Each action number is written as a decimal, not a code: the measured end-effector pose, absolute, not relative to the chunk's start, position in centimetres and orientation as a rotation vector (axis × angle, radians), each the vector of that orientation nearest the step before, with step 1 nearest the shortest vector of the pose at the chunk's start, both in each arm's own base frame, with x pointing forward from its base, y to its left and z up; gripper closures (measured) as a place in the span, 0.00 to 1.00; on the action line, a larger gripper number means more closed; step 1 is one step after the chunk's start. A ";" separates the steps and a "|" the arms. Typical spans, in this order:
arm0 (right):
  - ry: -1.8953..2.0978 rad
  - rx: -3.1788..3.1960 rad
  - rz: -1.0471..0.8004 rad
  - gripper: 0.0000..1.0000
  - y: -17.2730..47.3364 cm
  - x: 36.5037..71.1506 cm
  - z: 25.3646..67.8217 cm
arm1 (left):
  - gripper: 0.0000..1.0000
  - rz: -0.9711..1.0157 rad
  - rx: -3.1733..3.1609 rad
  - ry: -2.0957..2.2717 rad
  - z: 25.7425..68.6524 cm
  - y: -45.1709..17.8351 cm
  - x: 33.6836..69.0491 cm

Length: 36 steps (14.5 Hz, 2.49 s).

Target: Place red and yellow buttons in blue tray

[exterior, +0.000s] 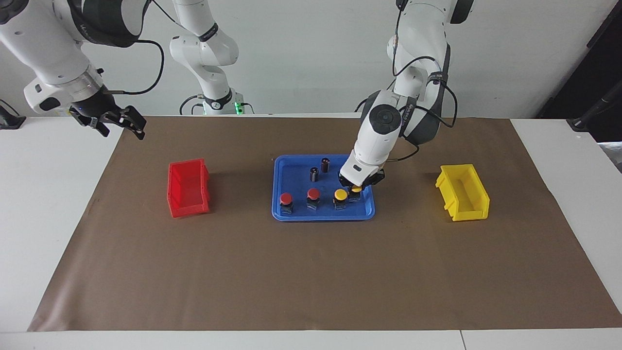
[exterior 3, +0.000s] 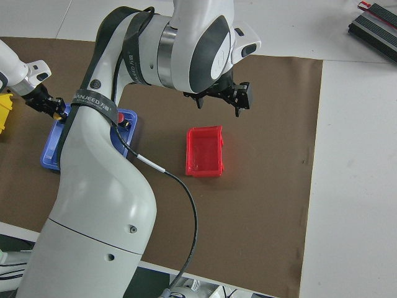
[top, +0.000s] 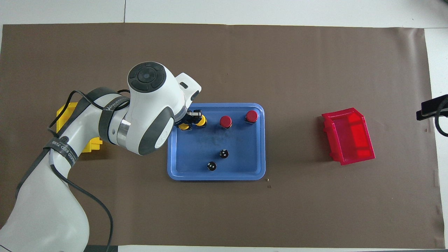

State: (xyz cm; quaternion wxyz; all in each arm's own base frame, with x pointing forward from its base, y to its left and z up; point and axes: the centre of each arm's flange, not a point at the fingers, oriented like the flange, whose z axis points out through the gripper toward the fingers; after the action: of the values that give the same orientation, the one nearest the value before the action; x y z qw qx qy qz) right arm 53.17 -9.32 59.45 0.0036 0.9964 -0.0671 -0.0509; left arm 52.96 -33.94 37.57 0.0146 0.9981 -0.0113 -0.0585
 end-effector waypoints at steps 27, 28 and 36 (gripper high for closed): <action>-0.072 3.128 -0.165 0.00 -6.5 53.5 59.3 | 0.00 -0.110 3.066 0.164 54.6 -22.3 52.6; -0.072 3.128 -0.165 0.00 -6.5 53.5 59.3 | 0.00 -0.109 3.069 0.162 55.7 -21.1 52.2; -0.072 3.128 -0.165 0.00 -6.5 53.5 59.3 | 0.00 -0.085 3.105 0.056 61.2 -9.9 53.3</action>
State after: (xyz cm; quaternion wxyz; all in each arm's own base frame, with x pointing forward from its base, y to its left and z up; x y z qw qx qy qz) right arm 53.45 -6.53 59.30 0.0044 0.9983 -0.0230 -0.0527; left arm 53.25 -9.86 61.17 0.0174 0.9993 0.0182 -0.0273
